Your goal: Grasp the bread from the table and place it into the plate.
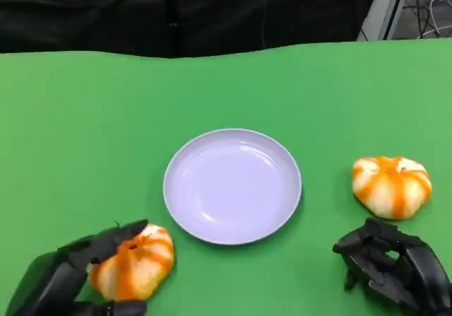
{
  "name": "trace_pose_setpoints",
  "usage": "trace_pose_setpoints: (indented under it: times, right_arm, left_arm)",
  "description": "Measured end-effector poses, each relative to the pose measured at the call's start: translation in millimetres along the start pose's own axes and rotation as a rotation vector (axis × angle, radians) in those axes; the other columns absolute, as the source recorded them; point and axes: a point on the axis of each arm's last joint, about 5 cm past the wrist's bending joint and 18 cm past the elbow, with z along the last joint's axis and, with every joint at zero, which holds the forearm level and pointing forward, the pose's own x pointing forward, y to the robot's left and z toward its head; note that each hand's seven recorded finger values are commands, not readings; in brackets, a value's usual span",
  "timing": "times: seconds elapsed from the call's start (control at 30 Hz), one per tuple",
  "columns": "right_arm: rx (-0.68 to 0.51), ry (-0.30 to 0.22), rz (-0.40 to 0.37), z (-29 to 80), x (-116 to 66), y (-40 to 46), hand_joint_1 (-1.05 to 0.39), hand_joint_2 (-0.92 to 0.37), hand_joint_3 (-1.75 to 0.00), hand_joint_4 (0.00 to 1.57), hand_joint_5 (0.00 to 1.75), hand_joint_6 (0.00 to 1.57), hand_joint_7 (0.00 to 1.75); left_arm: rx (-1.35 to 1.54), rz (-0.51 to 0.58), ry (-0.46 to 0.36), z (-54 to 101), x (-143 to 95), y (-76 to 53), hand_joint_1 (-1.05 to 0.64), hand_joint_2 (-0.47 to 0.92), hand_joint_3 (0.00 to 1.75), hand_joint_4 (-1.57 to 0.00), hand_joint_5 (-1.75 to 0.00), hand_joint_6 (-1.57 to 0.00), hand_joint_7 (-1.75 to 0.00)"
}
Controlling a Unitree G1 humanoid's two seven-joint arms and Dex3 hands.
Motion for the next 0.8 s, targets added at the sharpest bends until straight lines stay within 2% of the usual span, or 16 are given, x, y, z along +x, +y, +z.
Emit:
trace_pose_setpoints:
  times: [0.33, 0.63, 0.8]
  right_arm:
    - [0.0, 0.0, 0.001, 0.0, 0.0, 0.2, -0.27, -0.92, -0.42, 0.7, 1.7, 0.85, 0.96]
    - [-0.001, 0.0, 0.001, -0.1, -0.3, 0.5, -0.27, -0.92, -0.42, 0.7, 1.69, 0.85, 0.96]
    - [0.0, 0.0, 0.007, -0.3, -0.7, 0.4, -0.26, -0.92, -0.42, 0.7, 1.68, 0.86, 0.96]
  left_arm:
    - [0.155, -0.116, 0.076, 11.0, 0.7, 0.5, -1.05, 0.92, 0.29, -0.14, 0.0, -0.33, 0.0]
    - [0.224, -0.151, 0.114, 13.4, 3.2, -2.6, -1.05, 0.92, 0.34, -0.16, -0.01, -0.32, 0.0]
    - [0.232, -0.153, 0.136, 12.7, 6.9, -5.2, -1.05, 0.92, 0.41, -0.23, -0.03, -0.33, 0.0]
